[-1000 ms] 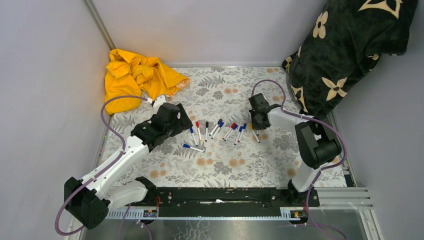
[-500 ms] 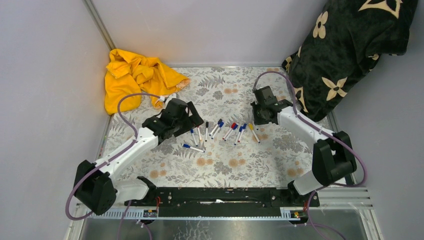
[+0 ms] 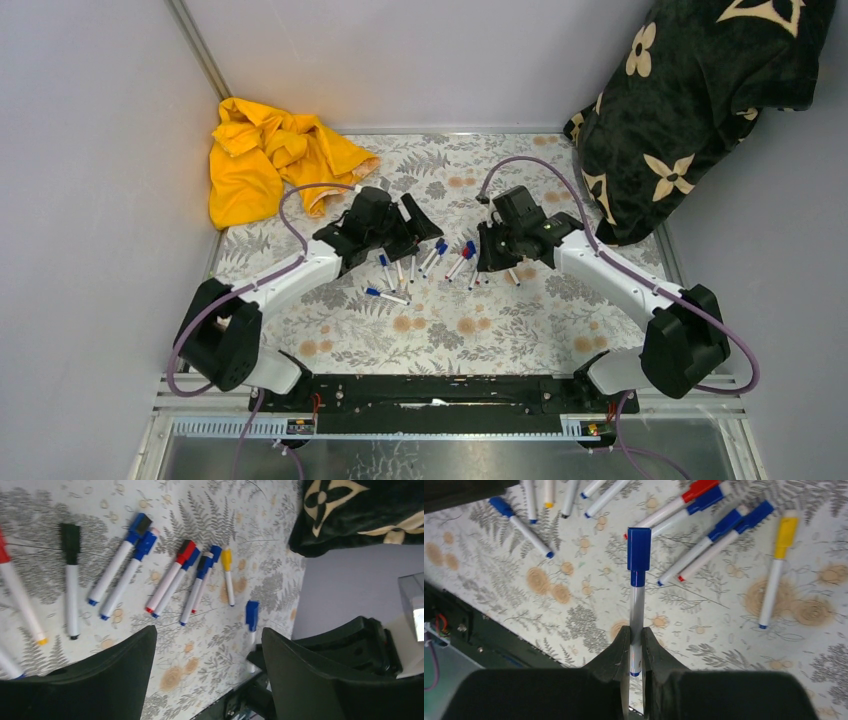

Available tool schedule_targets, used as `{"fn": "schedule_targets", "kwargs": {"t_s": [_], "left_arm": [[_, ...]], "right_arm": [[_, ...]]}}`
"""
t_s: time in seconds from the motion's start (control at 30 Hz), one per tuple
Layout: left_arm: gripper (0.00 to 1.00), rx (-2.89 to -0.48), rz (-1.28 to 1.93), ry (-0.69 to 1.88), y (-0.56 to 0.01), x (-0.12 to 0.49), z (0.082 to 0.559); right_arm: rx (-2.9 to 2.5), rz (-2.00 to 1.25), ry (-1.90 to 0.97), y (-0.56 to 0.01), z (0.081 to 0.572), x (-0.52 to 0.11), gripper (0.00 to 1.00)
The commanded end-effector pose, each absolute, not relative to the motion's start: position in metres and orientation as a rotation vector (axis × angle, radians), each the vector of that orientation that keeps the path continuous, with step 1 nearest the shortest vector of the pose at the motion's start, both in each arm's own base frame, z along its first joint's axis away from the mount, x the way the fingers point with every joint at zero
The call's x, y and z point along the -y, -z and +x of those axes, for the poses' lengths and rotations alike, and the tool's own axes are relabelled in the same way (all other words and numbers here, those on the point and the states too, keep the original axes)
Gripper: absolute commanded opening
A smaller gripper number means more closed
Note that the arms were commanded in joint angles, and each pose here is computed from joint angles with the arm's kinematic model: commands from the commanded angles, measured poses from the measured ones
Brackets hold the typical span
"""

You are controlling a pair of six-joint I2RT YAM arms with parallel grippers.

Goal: Open the pen caps

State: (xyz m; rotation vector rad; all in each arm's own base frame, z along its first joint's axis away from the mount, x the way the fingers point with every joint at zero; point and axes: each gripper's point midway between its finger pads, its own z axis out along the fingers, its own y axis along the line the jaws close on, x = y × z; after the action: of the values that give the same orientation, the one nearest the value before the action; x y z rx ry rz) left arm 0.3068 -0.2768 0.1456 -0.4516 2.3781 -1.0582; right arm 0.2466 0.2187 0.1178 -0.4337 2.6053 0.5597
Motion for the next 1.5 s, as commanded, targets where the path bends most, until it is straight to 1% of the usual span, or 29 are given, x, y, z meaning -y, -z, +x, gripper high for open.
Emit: {"fn": "schedule_targets", "kwargs": {"t_s": [0.0,0.2,0.33,0.47,0.77,0.83,0.9,1.03,1.23,1.37,1.43,1.47], "left_arm": [[0.80,-2.263,-0.423,1.307,-0.178,0.308,0.319],[0.77,-2.269,-0.434,1.403,-0.174,0.328,0.316],[0.71,-2.283,-0.431,1.438,-0.170,0.337,0.314],[0.63,-2.302,-0.433,1.452,-0.165,0.340,0.309],[0.60,-2.347,-0.444,1.417,-0.156,0.329,0.295],[0.55,-2.346,-0.439,1.418,-0.157,0.329,0.293],[0.48,-2.341,-0.435,1.414,-0.160,0.328,0.294],[0.43,-2.335,-0.430,1.405,-0.163,0.327,0.295],[0.31,-2.346,-0.418,1.409,-0.161,0.327,0.292],[0.18,-2.348,-0.420,1.402,-0.159,0.324,0.290],[0.08,-2.346,-0.429,1.391,-0.159,0.321,0.290],[0.02,-2.350,-0.441,1.382,-0.157,0.319,0.289]], "right_arm": [[-2.549,-0.464,-0.742,-0.139,0.234,-0.249,0.03],[-2.524,-0.517,-0.809,-0.142,0.232,-0.273,0.03],[-2.507,-0.533,-0.816,-0.144,0.237,-0.279,0.03],[-2.491,-0.540,-0.807,-0.147,0.244,-0.283,0.02],[-2.464,-0.542,-0.783,-0.149,0.253,-0.284,0.00],[-2.466,-0.544,-0.779,-0.148,0.254,-0.284,0.00],[-2.469,-0.545,-0.777,-0.146,0.254,-0.284,0.00],[-2.475,-0.548,-0.772,-0.145,0.253,-0.283,0.00],[-2.472,-0.536,-0.750,-0.144,0.253,-0.279,0.00],[-2.463,-0.528,-0.732,-0.147,0.253,-0.275,0.00],[-2.457,-0.525,-0.734,-0.150,0.253,-0.275,0.01],[-2.446,-0.523,-0.741,-0.152,0.253,-0.276,0.03]]}}
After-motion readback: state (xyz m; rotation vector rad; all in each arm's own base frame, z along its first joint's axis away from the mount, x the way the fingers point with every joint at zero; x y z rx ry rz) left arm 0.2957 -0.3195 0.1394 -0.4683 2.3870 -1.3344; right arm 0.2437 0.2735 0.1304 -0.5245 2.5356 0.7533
